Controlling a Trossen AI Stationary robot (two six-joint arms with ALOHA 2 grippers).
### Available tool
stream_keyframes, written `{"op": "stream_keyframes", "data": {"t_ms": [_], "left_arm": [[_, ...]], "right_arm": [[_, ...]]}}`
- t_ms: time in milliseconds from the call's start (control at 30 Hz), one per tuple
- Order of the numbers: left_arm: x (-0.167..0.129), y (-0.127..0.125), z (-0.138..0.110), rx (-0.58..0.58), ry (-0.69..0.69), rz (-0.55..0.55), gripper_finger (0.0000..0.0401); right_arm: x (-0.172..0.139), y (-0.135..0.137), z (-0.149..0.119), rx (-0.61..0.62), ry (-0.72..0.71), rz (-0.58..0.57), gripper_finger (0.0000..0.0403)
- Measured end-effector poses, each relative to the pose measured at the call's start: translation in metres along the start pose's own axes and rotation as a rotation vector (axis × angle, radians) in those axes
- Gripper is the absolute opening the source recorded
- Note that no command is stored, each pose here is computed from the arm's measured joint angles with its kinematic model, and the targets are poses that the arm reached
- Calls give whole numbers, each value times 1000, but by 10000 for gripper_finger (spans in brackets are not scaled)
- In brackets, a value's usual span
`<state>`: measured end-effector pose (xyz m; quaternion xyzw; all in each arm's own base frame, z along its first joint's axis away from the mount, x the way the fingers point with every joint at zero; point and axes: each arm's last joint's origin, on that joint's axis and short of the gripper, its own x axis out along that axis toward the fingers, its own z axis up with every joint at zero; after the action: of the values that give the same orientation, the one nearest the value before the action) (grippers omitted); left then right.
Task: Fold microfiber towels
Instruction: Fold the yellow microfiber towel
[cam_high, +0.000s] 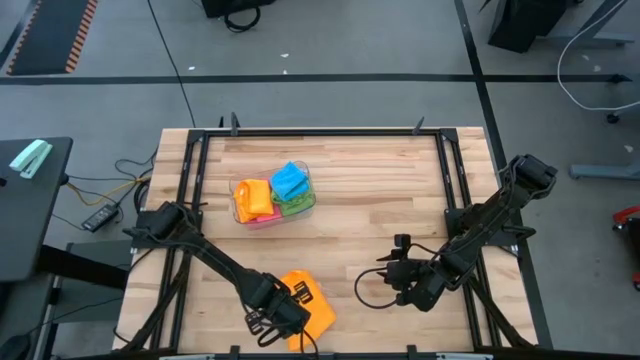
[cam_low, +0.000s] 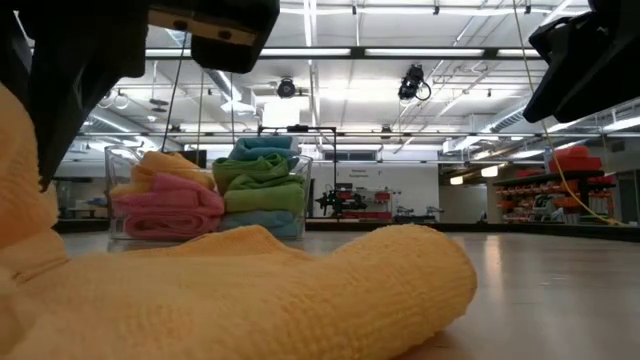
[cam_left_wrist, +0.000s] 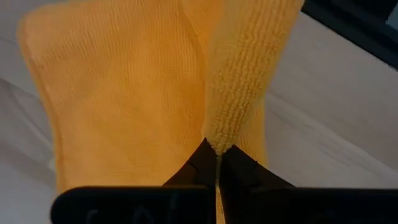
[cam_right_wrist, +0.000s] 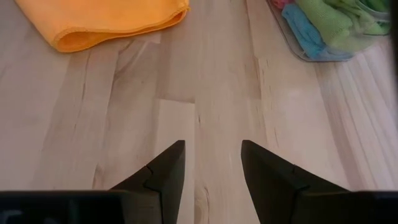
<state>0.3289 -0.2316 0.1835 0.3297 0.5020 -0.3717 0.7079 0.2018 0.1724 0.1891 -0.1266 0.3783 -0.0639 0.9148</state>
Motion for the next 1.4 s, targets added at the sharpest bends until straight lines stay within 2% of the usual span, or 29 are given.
{"op": "stream_keyframes", "data": {"t_ms": [267,533,667,767,1067,1267,1400], "left_arm": [[0,4,3,49,-12,76,25],[0,6,5,97,-23,124,9],[-1,9,8,105,-35,168,31],[1,13,6,95,-30,170,37],[19,25,-2,52,34,194,12],[17,32,-3,15,37,261,37],[17,32,-3,21,39,272,38]], "right_arm": [[0,-1,0,2,1,-2,166],[0,-1,0,2,0,-2,166],[0,-1,0,4,0,-2,166],[1,-1,0,4,1,-2,166],[1,0,1,9,-2,0,166],[1,0,1,9,-4,1,166],[1,0,0,10,-3,0,166]]}}
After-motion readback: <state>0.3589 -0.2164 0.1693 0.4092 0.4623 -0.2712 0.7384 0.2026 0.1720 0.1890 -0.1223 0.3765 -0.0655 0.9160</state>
